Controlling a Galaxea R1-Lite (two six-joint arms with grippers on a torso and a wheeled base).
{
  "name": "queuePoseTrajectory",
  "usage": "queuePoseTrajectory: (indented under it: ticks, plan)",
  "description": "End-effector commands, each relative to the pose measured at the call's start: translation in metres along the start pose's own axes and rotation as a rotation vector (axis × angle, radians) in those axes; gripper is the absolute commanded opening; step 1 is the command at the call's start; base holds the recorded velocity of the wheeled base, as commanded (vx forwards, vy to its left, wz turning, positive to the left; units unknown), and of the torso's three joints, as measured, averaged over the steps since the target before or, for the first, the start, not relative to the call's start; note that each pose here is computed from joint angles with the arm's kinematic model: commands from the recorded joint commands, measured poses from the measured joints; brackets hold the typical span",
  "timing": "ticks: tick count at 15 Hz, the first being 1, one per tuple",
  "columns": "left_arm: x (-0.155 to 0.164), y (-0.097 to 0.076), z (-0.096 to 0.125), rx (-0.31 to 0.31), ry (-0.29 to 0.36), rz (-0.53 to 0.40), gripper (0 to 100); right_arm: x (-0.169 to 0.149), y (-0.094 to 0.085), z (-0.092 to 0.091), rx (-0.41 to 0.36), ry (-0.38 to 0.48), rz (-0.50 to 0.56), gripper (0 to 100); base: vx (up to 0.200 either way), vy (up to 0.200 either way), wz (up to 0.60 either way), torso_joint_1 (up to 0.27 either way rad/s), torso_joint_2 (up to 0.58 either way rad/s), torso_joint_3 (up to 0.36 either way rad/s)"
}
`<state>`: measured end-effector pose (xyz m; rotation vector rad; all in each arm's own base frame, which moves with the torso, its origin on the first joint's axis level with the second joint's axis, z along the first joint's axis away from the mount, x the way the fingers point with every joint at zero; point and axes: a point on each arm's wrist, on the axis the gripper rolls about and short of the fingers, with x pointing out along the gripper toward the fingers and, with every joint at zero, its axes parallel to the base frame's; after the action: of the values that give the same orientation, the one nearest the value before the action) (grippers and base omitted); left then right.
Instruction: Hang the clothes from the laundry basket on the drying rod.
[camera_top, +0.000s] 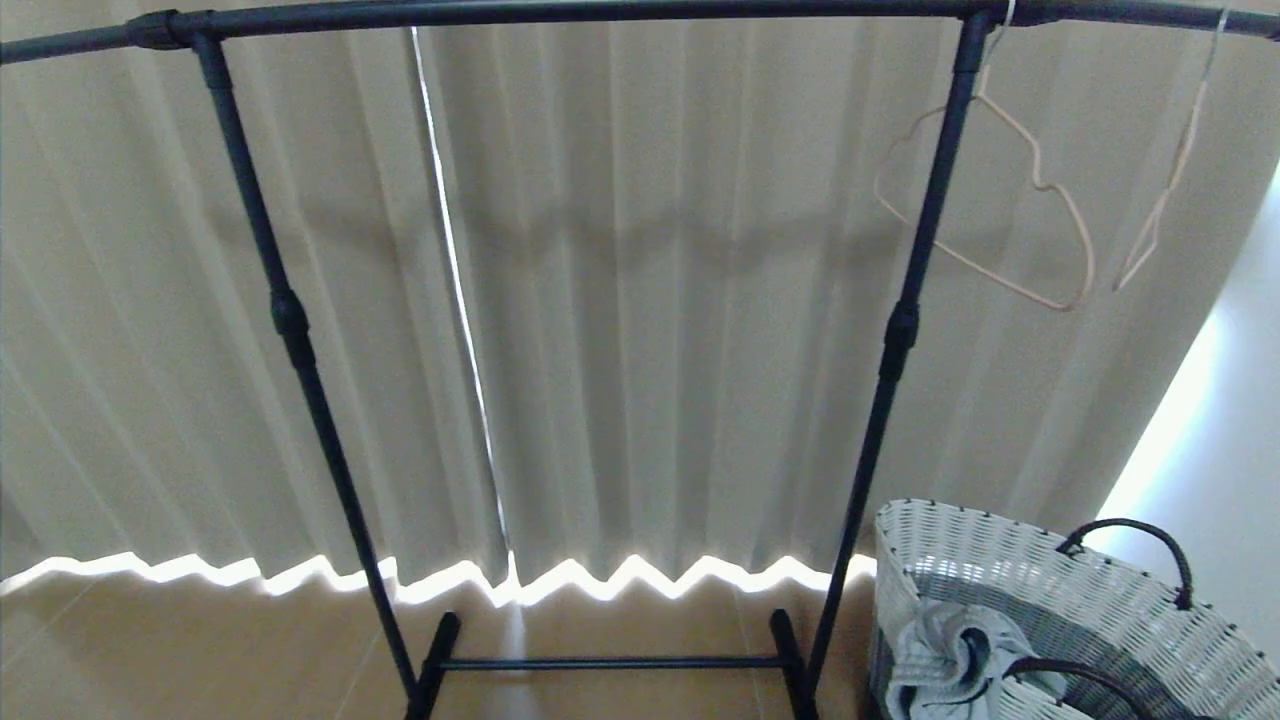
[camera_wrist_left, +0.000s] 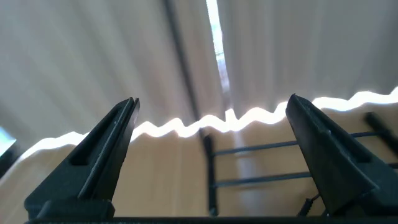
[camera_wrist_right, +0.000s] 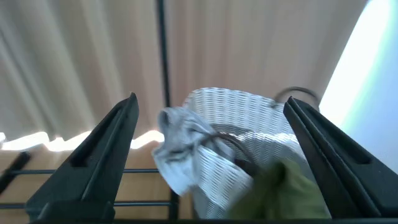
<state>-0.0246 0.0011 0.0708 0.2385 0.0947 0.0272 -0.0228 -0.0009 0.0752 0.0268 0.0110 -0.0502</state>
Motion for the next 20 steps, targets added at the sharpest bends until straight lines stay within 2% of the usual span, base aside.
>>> queuePoseTrajectory:
  ticks: [1,8,18,20]
  plan:
    - [0.0,0.0,0.0,0.0,0.0,-0.001,100,0.0,0.0,0.0001,0.001,0.001,-0.001,100,0.0,0.0,0.0,0.0,0.0,0.0]
    - [0.0,0.0,0.0,0.0,0.0,0.0,100,0.0,0.0,0.0001,-0.001,0.001,-0.001,100,0.0,0.0,0.0,0.0,0.0,0.0]
    - [0.0,0.0001,0.0,-0.005,0.001,0.005,100,0.0,0.0001,0.0001,-0.002,0.001,0.001,100,0.0,-0.2,0.0,0.0,0.0,0.002]
    - [0.0,0.0002,0.0,-0.005,0.001,0.005,100,0.0002,0.0,-0.0001,0.001,0.001,-0.002,100,0.0,0.0,0.0,0.0,0.0,0.0]
